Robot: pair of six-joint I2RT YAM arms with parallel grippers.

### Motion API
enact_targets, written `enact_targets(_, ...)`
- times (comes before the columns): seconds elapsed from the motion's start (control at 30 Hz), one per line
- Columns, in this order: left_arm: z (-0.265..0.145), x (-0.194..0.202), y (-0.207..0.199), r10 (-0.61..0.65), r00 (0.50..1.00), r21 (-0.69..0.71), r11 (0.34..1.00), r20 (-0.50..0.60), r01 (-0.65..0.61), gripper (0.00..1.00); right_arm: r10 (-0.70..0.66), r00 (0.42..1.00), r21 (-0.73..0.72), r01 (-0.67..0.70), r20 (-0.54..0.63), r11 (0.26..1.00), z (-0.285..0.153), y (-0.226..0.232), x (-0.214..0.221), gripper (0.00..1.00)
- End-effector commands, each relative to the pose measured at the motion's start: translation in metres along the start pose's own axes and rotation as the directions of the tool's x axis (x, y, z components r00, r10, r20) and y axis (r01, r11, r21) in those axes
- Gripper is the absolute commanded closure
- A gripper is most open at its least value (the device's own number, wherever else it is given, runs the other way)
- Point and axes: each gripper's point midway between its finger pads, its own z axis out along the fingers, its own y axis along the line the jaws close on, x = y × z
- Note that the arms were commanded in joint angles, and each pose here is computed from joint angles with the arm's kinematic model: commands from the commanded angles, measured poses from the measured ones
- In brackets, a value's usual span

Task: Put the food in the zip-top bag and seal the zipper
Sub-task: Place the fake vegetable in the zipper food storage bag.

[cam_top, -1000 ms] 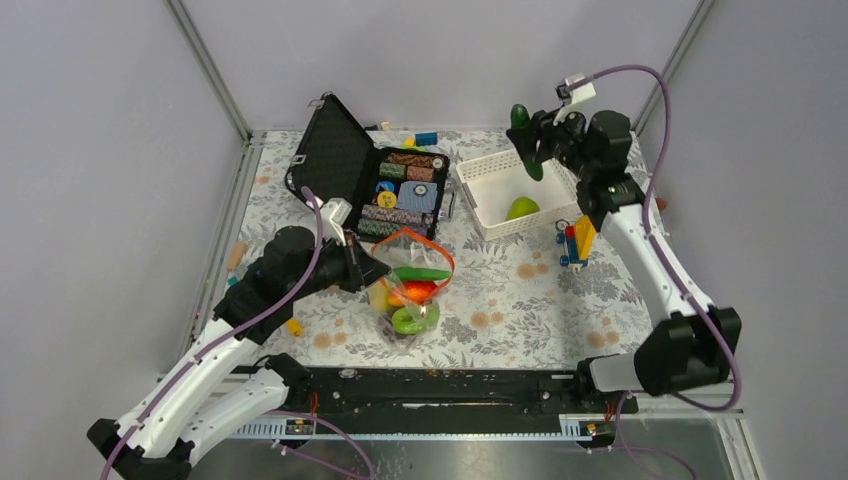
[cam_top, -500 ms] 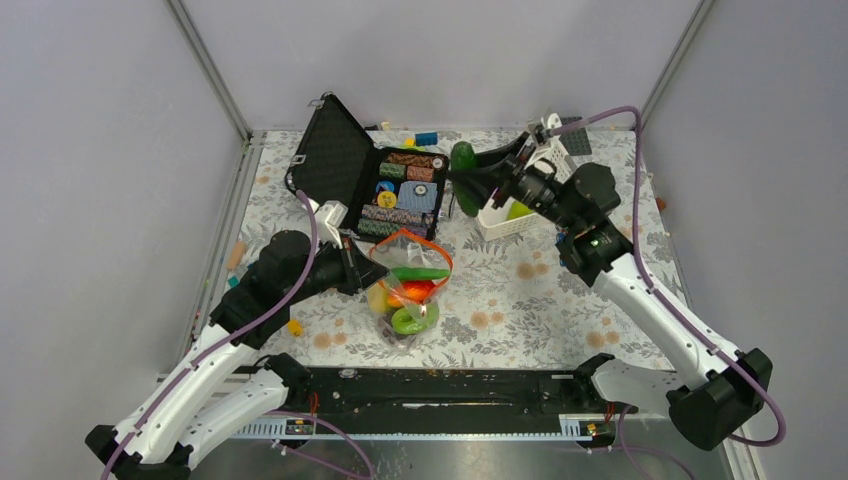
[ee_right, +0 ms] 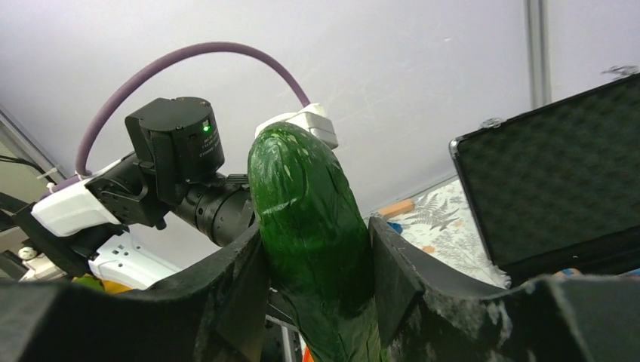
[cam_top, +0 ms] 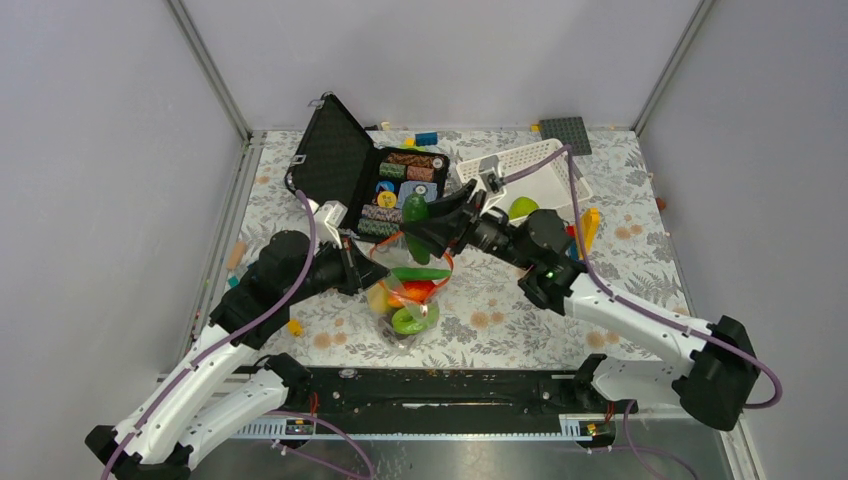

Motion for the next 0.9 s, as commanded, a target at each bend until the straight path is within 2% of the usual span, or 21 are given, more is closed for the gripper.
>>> enact_targets(0.0, -0.005, -0.02, -0.026, 0.016, 0.997, 0.111, 0.993, 0.077, -0.025, 1.0, 0.016, 0.995, -0.014, -0.015, 0.102, 1.0, 0.015, 0.007, -0.006, 0.79)
enact_targets(0.27, -0.012, -0.021, -0.035, 0.013, 0.997, 0.149, 0.989, 0.077, -0.025, 0.99, 0.025, 0.994, 0.046, -0.03, 0.105, 0.998, 0.025, -0.003, 0.033, 0.77)
enact_targets(0.57, -0.012, -0.02, -0.031, 0.008, 0.997, 0.125, 0.992, 0.078, -0.018, 0.99, 0.041, 0.997, 0.146, -0.051, 0.071, 0.988, 0.011, -0.013, 0.079, 0.73)
enact_targets(0.87, -0.014, -0.018, -0.027, 0.005, 0.997, 0.106, 0.994, 0.077, -0.013, 0.99, 0.1, 0.993, 0.169, -0.087, -0.069, 0.982, 0.005, -0.002, 0.119, 0.72)
